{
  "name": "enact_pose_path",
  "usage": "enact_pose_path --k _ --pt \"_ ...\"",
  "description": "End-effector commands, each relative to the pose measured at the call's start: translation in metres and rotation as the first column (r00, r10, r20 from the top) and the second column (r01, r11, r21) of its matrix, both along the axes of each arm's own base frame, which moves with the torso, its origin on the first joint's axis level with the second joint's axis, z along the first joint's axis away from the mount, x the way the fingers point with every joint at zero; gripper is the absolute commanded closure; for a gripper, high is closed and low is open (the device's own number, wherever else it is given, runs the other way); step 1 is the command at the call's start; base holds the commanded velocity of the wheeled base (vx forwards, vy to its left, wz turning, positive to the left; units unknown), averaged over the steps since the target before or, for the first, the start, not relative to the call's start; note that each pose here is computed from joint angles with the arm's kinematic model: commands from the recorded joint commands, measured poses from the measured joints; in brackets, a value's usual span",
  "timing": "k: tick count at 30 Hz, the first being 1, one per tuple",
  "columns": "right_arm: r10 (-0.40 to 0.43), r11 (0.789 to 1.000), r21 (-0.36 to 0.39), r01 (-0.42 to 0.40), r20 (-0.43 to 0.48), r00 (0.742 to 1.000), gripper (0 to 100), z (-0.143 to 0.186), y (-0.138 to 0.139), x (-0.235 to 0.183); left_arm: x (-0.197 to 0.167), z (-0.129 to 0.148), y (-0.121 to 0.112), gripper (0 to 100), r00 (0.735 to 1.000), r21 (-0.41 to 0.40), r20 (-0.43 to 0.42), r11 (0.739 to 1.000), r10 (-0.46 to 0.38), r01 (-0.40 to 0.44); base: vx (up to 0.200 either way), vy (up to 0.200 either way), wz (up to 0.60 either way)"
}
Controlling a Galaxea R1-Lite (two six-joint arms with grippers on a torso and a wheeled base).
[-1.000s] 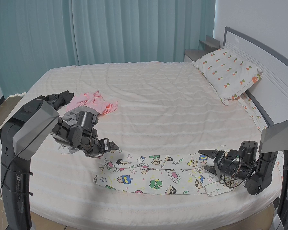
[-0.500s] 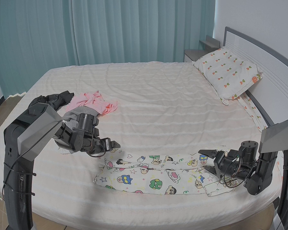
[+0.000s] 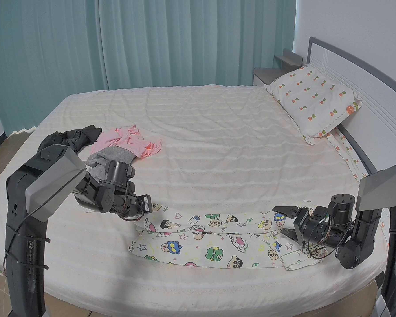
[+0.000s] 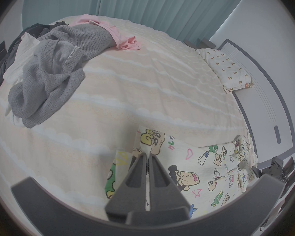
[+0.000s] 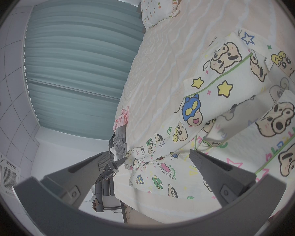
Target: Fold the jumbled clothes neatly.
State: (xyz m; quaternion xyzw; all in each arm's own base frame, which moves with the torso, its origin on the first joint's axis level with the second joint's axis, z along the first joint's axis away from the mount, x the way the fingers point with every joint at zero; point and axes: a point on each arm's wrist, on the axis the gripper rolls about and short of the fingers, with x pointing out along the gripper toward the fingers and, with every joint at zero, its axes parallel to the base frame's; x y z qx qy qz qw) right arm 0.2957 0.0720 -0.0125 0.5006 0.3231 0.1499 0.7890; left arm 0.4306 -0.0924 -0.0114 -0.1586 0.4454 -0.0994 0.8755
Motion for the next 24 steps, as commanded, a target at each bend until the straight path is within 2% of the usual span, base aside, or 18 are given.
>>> enact_pose_path --k 1,5,12,18,24 --pt "0.000 1.000 0.003 0.000 0.010 1.000 0 0.001 0.000 0.000 -0.004 0.014 0.001 100 1.000 -0.006 0.023 1.000 0.002 -0.002 0.000 0.000 0.00" --pt "0.000 1.000 0.003 0.000 0.010 1.000 0 0.001 0.000 0.000 -0.010 0.028 0.002 100 0.999 -0.012 0.045 1.000 0.002 -0.001 0.000 0.000 0.00" --pt "0.001 1.000 0.002 -0.001 0.011 1.000 0 0.001 0.000 0.000 -0.021 0.049 0.004 100 0.993 -0.077 0.103 0.996 0.056 -0.048 0.000 0.000 0.00" --pt "0.000 1.000 0.003 0.000 0.010 1.000 0 0.001 0.000 0.000 -0.031 0.056 0.007 100 0.992 -0.096 0.113 0.994 0.061 -0.050 0.000 0.000 0.00" --pt "0.000 1.000 0.003 0.000 0.010 1.000 0 0.001 0.000 0.000 -0.041 0.045 0.011 100 0.987 -0.129 0.145 0.990 0.075 -0.057 0.000 0.000 0.00"
